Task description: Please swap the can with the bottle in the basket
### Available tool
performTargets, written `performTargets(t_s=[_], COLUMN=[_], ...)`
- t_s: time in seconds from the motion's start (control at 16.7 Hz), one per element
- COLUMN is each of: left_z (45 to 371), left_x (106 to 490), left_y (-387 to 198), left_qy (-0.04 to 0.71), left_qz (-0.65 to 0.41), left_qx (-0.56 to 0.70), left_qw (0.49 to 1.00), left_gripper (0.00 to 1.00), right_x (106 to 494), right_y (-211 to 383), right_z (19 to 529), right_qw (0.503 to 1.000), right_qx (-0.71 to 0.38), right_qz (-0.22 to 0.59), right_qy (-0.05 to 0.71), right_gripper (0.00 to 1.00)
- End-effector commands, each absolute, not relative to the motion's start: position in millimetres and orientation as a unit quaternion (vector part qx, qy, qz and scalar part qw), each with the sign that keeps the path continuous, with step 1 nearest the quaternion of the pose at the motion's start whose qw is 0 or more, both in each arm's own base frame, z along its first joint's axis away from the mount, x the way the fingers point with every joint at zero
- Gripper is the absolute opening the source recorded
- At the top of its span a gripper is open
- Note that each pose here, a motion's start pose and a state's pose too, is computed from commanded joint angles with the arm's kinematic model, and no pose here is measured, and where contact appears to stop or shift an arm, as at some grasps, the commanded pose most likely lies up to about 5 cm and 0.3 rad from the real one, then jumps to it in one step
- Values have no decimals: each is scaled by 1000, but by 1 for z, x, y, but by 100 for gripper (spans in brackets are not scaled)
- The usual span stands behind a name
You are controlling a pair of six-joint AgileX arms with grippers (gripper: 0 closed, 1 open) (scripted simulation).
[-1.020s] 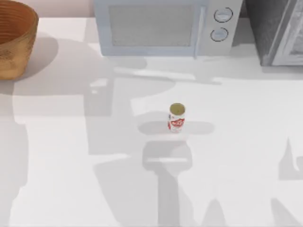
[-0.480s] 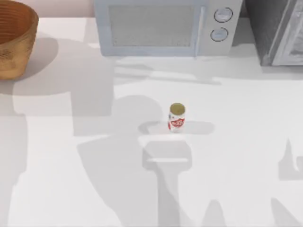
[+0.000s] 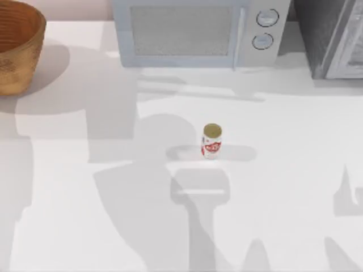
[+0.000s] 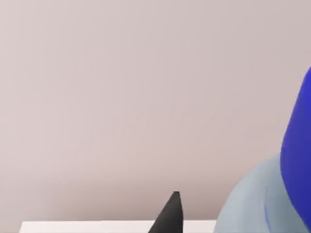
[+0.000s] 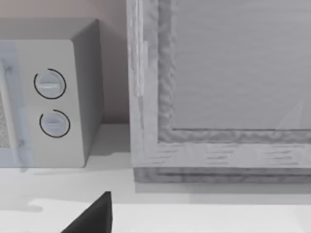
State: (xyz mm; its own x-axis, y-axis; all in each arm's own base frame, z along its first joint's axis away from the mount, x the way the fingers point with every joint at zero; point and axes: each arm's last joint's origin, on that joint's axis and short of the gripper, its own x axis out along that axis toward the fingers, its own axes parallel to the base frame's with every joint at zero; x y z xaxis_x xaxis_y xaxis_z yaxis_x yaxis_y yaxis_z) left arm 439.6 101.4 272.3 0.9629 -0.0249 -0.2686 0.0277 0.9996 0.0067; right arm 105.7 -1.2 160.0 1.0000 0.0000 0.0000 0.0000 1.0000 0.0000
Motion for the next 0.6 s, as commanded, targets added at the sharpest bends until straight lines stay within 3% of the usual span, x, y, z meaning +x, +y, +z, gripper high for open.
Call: performTargets(t_s=[0.24, 0.6], left_z=[272, 272], left_x=[440, 440], left_y=[101, 101], left_qy=[135, 135], left_qz=[-13, -13], left_qx=[5, 5], left_qw=[991, 991], left_gripper=[98, 100], right_x=[106, 106], right_y=[-1, -1], right_z=[160, 160], right_qw=[1000, 1000], right_qx=[0, 0], right_qz=[0, 0], right_qy=[0, 0], right_gripper=[100, 100])
